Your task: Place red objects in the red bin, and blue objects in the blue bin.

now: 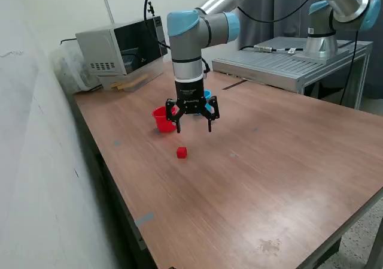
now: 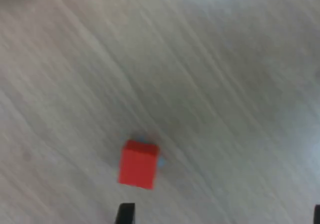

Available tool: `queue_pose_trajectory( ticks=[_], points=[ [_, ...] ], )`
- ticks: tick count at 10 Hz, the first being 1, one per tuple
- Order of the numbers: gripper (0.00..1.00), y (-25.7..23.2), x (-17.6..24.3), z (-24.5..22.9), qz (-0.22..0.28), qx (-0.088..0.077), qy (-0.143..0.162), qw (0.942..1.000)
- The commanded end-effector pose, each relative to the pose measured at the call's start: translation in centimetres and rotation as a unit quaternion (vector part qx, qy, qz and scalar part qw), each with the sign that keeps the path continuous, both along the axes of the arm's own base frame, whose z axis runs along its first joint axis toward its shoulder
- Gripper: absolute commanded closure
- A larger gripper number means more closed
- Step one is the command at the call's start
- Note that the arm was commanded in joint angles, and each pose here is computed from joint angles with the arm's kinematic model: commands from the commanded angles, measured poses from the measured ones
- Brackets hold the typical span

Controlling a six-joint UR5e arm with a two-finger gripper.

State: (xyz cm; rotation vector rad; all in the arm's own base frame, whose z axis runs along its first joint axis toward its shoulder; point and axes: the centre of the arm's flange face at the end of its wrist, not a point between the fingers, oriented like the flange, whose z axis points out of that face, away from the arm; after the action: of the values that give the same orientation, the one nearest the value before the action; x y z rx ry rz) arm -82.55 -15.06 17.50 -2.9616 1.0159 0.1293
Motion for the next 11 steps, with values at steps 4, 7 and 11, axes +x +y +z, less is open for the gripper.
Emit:
queue_pose_trajectory(
  ticks=[4,7,11],
  points=[
    [0.0,2.1,-2.4,-4.8,-0.028,0.001,-0.008,0.9996],
    [0.0,1.9,-2.7,-5.7,-0.028,0.0,-0.009,0.9996],
    [0.0,1.9,-2.7,-5.9,-0.03,-0.002,-0.011,0.9995]
  ],
)
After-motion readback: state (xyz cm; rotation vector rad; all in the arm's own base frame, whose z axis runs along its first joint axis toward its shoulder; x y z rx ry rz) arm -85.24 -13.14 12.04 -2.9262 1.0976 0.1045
